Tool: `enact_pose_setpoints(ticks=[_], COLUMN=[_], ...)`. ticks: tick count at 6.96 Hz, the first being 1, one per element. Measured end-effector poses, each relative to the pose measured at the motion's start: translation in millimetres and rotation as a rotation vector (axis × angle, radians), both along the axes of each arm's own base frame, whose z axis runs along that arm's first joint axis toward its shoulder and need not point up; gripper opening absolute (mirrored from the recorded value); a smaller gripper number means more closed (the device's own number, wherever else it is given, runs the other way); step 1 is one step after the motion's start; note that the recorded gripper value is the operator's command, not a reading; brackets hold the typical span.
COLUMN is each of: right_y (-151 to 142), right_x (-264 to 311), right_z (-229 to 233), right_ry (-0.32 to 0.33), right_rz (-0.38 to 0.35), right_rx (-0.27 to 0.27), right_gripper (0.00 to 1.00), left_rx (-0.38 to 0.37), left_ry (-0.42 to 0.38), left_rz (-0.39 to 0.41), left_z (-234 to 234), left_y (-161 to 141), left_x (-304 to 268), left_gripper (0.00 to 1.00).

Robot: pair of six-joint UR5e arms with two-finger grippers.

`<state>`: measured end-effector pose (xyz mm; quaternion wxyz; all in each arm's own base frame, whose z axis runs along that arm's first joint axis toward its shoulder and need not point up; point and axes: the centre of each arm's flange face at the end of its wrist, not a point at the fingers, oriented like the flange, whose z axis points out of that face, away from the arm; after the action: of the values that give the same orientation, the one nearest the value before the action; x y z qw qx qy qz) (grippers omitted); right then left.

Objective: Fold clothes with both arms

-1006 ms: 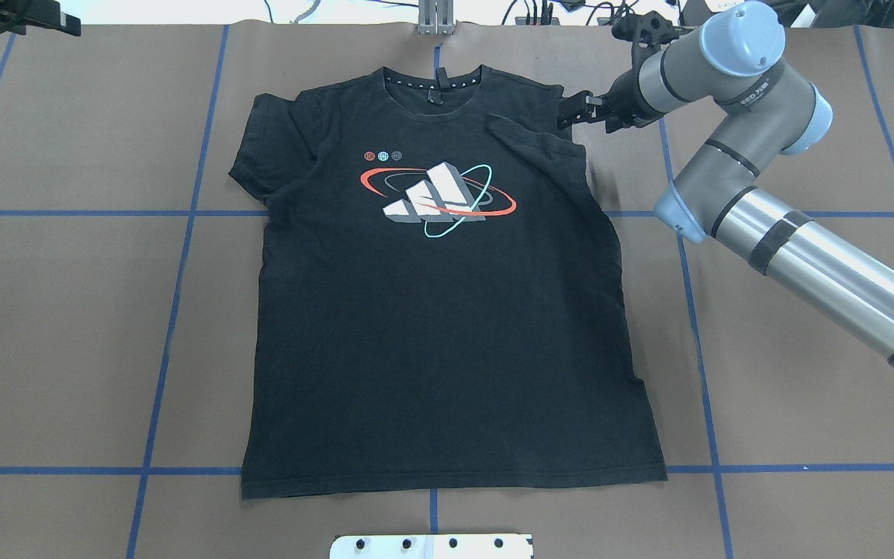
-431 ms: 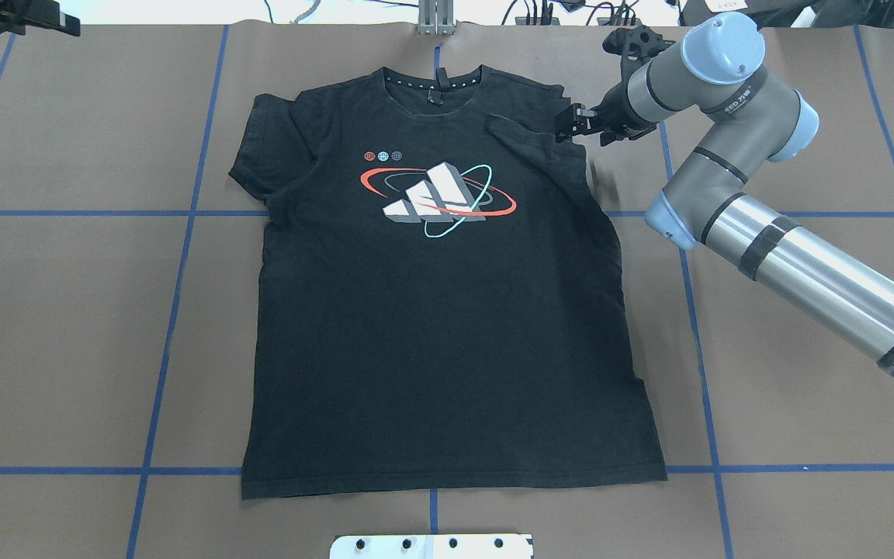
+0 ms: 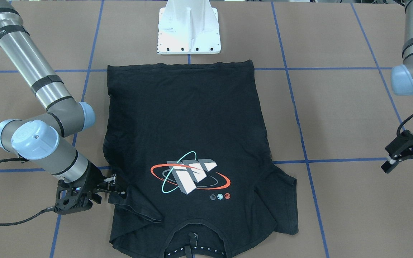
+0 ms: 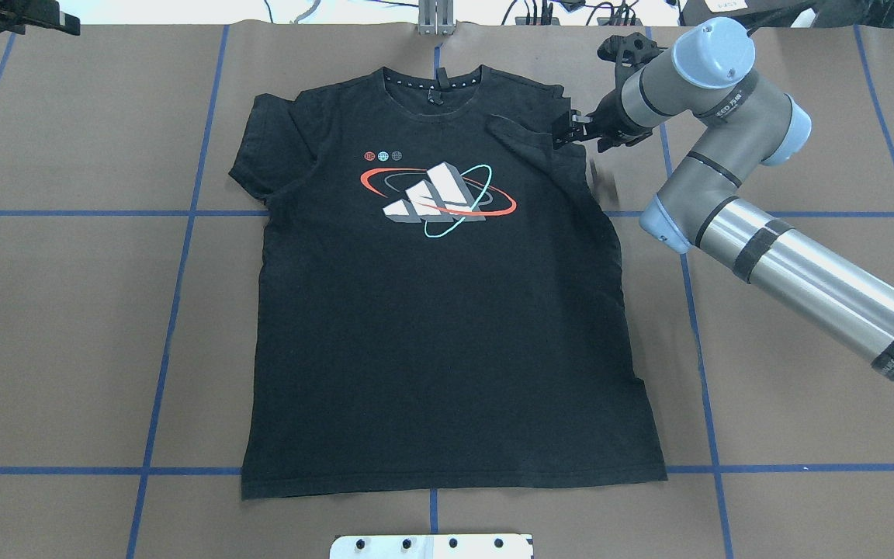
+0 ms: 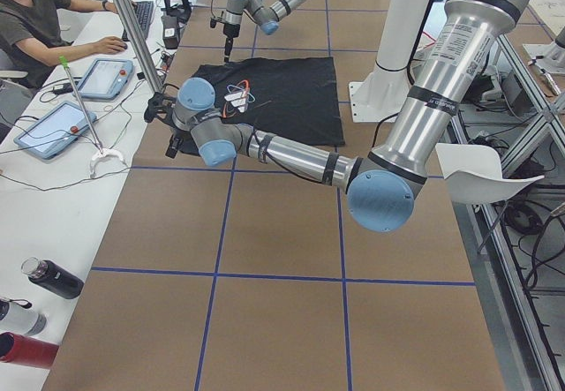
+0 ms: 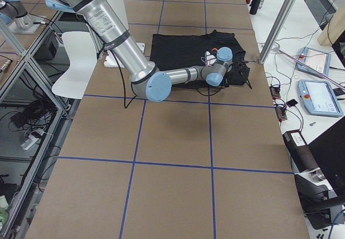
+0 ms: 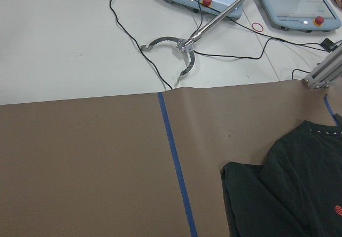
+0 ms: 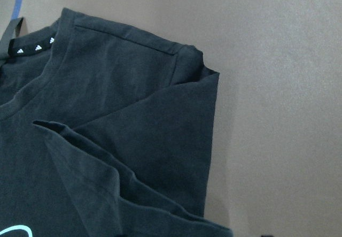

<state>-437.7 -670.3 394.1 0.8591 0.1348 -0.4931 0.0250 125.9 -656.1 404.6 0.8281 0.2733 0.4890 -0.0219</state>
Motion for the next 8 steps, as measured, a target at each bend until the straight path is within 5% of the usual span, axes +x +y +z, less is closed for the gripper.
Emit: enact_pose_setpoints(ticks=[1,6,8], right_y=[-0.1,-2.5,-4.5], right_x=[-0.6,-3.3,-4.9], right_z=[1.1,8.9,9.3], right_ry=[0.003,0.018,0.022], right_rz=[-0.001,-0.001,0.0], right_rx=[-0.003,-0.022,-0.029], right_gripper=[0.57,0.5,0.23], left_rx=[0.003,-0.001,0.001], left_ry=[0.002,0.013,0.014], left_rz=[-0.001,-0.008,-0.008], left_z=[-1.8,-6.7,-8.0], left_y=[0.9,3.3,3.9], left_x=[-0.4,-1.3,-1.5], left_gripper=[1.0,1.0,1.0])
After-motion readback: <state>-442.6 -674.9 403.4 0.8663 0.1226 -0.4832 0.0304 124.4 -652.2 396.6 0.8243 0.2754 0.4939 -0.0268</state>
